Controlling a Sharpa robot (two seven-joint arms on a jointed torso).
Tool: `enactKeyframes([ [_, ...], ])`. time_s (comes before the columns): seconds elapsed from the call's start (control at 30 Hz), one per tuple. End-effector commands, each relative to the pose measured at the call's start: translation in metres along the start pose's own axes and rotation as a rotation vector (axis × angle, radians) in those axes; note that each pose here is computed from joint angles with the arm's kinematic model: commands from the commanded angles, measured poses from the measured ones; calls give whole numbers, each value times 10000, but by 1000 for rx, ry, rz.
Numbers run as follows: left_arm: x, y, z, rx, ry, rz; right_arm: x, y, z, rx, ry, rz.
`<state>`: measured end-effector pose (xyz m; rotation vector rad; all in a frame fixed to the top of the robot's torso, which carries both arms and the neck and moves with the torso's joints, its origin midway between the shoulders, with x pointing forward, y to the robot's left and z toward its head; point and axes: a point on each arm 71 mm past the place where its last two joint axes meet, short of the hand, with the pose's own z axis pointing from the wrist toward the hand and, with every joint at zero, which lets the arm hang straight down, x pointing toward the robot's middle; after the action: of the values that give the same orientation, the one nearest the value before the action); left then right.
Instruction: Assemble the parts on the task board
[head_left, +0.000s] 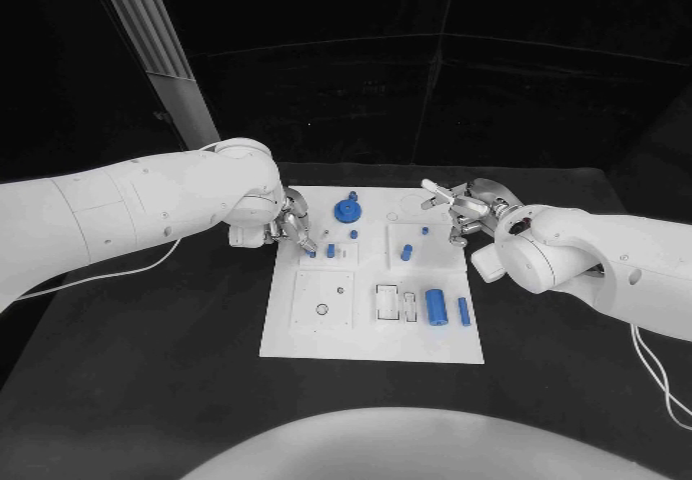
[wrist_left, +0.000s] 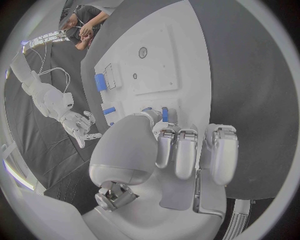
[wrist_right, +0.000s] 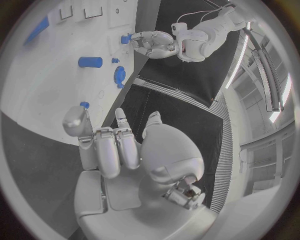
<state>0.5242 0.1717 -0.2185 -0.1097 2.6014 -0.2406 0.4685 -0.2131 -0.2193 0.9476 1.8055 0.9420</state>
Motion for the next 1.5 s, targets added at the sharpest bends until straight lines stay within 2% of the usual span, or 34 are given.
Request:
enactKeyframes([
  [0.03,14,-7,6,-6,15,21,4,19,-1,-12,0,-2],
  [0.73,32,-10,33,-19,30,30,5,21,-7,-14,0,-2],
  [1.5,22,4,48,-20,9,11,-1,15,-4,-10,0,-2],
])
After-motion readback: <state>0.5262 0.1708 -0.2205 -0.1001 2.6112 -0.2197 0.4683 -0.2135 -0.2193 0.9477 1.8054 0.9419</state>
